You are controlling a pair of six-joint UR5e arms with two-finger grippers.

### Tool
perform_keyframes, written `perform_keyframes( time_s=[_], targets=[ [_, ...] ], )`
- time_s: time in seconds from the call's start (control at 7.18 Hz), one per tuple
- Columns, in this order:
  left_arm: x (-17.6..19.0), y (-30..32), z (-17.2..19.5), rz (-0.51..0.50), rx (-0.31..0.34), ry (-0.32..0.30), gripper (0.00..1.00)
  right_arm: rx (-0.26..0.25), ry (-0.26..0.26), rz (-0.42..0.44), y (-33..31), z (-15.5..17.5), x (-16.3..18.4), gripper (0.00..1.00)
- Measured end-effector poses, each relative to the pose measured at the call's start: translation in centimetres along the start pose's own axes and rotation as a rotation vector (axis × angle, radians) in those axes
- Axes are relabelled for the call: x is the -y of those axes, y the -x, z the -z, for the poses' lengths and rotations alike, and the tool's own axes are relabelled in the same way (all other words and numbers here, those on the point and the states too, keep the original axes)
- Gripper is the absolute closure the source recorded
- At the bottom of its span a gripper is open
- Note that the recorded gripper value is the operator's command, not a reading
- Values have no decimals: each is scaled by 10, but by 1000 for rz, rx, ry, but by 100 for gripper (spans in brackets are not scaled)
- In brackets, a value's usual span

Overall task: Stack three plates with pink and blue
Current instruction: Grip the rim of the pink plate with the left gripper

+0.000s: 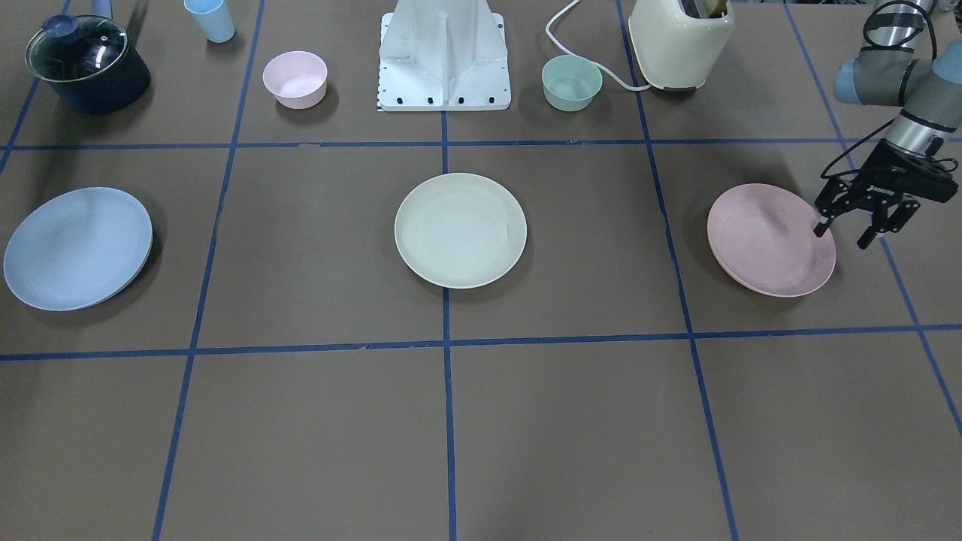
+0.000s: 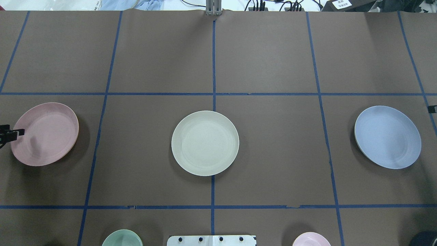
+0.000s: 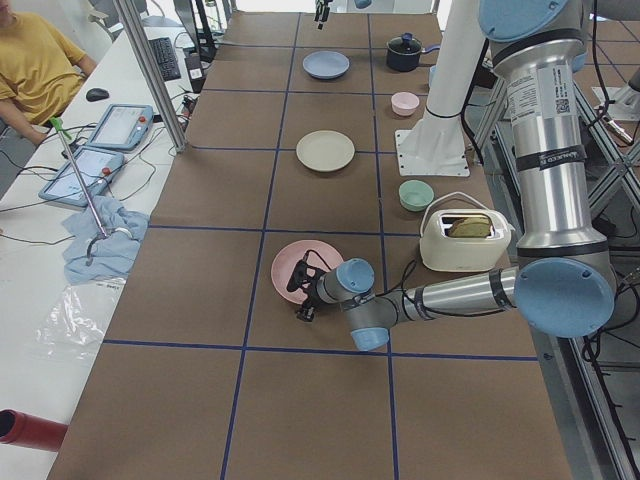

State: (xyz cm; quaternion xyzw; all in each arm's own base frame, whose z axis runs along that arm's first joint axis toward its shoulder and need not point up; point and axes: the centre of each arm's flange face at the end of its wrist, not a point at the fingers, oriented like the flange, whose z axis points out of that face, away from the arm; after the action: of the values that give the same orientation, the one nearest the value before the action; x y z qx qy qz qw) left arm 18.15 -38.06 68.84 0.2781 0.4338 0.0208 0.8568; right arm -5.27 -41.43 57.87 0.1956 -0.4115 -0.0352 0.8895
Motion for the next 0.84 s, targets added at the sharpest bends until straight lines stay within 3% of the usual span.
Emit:
perform_keyframes(
  time_s=[0.28,0.56,0.84],
  targets=[
    [0,-10,-3,1,-15,-2,100,0,0,0,0,0,0,0],
    [11,-28,5,-10,-93,22,100,0,0,0,0,0,0,0],
    [44,-51,30,-5,-164,39,100,2,0,2,0,0,0,0]
  ],
)
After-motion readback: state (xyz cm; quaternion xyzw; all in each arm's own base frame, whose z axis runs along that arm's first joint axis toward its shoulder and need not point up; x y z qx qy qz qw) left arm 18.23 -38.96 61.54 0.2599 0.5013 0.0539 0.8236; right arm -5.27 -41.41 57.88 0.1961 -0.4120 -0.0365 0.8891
